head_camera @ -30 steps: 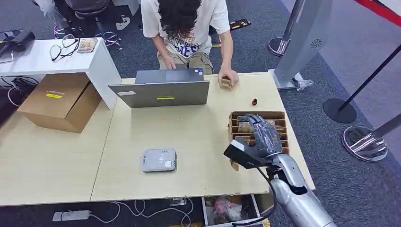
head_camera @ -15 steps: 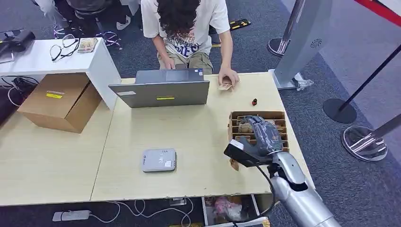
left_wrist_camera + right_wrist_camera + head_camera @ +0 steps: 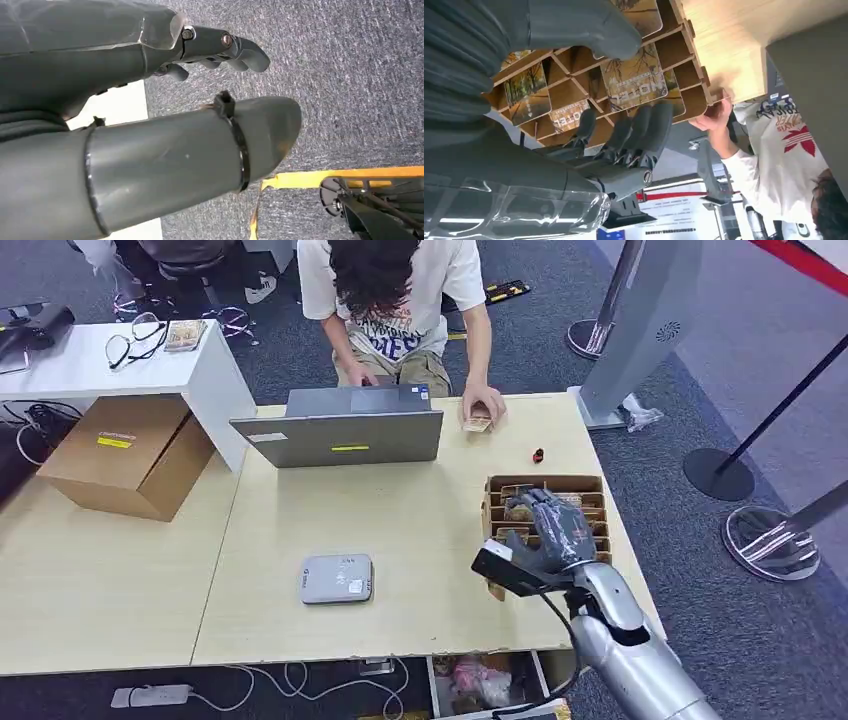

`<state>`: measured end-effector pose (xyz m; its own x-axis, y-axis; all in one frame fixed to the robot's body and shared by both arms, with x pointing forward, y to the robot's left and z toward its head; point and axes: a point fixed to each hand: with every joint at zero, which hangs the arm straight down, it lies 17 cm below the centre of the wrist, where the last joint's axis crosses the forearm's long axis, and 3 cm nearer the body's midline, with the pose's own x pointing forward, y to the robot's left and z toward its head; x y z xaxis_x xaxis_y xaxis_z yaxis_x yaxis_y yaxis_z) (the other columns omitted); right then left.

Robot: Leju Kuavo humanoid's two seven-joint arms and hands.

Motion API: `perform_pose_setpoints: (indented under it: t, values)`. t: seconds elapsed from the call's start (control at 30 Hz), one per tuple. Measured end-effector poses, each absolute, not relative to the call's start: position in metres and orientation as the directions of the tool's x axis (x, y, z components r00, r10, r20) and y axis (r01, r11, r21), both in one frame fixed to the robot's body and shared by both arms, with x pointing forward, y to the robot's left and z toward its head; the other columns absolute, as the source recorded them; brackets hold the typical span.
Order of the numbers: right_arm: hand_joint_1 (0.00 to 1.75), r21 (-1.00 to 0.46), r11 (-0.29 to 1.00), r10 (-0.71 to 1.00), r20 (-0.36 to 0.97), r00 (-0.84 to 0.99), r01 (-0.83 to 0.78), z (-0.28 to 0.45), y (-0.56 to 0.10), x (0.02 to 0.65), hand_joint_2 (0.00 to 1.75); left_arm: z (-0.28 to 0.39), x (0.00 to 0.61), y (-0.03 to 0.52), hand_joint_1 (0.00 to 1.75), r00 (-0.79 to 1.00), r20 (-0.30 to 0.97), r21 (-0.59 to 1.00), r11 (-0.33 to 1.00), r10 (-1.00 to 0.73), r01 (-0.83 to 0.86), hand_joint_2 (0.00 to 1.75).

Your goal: Pass the card to the sensor for recognition and then transmit it.

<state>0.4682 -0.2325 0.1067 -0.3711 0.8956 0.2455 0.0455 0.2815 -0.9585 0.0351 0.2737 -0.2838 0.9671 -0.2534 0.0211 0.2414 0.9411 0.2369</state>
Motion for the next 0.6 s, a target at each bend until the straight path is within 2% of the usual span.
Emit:
perform_pose_setpoints:
  t: [0.07, 0.17, 0.6]
  values:
    - [0.89, -0.959, 0.279, 0.895, 0.244, -0.373, 0.043, 0.106, -0.232, 0.468, 1.75, -0.284, 0.035, 0.274, 0.0, 0.968, 0.021, 0.237, 0.941, -0.252, 0.24, 0.0]
    - [0.99, -0.962, 0.271, 0.896, 0.24, -0.374, 0.031, 0.103, -0.233, 0.467, 1.75, -0.284, 0.035, 0.275, 0.0, 0.969, 0.021, 0.237, 0.943, -0.246, 0.234, 0.0]
    - [1.03, -0.969, 0.244, 0.888, 0.238, -0.393, -0.036, 0.083, -0.234, 0.461, 1.75, -0.284, 0.033, 0.278, 0.0, 0.972, 0.018, 0.24, 0.945, -0.234, 0.223, 0.0]
